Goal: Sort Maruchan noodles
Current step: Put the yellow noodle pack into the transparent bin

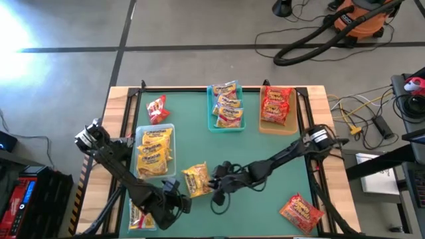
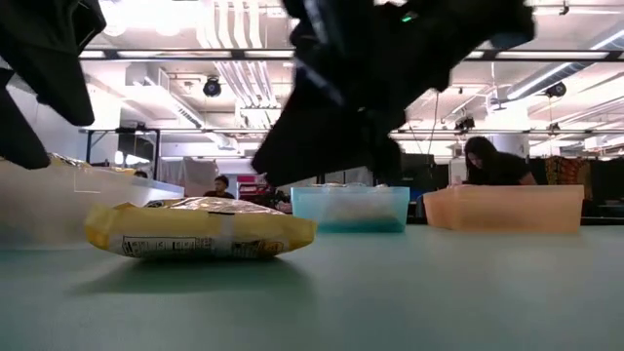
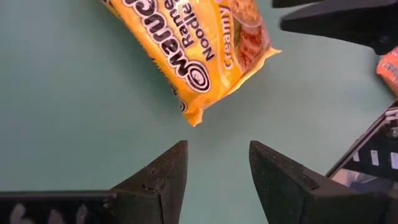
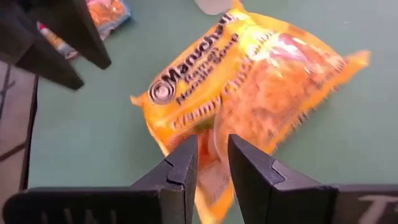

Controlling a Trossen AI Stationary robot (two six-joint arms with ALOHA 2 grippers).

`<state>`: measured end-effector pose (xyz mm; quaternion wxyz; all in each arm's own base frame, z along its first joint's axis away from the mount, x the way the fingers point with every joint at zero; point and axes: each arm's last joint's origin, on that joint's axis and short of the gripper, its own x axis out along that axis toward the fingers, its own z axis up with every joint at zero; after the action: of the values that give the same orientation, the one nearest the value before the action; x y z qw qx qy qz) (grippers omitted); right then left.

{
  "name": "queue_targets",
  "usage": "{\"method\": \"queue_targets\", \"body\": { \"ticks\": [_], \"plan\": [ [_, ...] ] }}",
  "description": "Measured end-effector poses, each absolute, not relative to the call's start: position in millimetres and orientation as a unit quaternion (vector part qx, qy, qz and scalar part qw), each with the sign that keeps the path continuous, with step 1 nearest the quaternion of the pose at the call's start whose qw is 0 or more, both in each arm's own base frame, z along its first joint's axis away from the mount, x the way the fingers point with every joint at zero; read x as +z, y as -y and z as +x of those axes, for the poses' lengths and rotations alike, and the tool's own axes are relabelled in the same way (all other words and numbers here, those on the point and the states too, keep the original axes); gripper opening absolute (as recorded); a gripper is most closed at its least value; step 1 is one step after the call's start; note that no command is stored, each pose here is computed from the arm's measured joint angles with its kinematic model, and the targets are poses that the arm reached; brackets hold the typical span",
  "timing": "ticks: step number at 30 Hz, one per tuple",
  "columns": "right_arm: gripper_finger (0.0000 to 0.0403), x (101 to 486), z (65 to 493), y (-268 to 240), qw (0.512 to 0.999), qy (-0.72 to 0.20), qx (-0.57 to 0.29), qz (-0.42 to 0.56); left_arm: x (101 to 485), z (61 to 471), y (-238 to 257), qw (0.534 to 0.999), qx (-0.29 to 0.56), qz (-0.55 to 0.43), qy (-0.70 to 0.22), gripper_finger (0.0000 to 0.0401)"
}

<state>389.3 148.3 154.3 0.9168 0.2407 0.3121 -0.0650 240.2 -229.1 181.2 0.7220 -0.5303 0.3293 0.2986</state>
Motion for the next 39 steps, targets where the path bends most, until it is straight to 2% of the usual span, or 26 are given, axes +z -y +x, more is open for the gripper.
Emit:
{"method": "queue_targets", "body": {
  "ticks": [11,18,26,39],
  "plan": [
    [0.0079,137.0,414.5,-141.9,0.914,-0.328,-0.049,0.235,180.2,235.3,229.3,0.730,0.309,-0.517,-0.323,0.0154],
    [0.0079,133.0,410.1,-140.6,0.907,-0.353,-0.059,0.221,181.5,236.7,226.2,0.742,0.327,-0.525,-0.258,0.0154],
    [0.0079,117.8,398.4,-137.9,0.894,-0.392,-0.067,0.205,177.7,237.5,226.6,0.742,0.333,-0.524,-0.253,0.0155],
    [0.0079,110.9,393.6,-138.6,0.894,-0.394,-0.068,0.200,162.4,251.8,215.6,0.747,0.370,-0.513,-0.203,0.0155]
  ]
}}
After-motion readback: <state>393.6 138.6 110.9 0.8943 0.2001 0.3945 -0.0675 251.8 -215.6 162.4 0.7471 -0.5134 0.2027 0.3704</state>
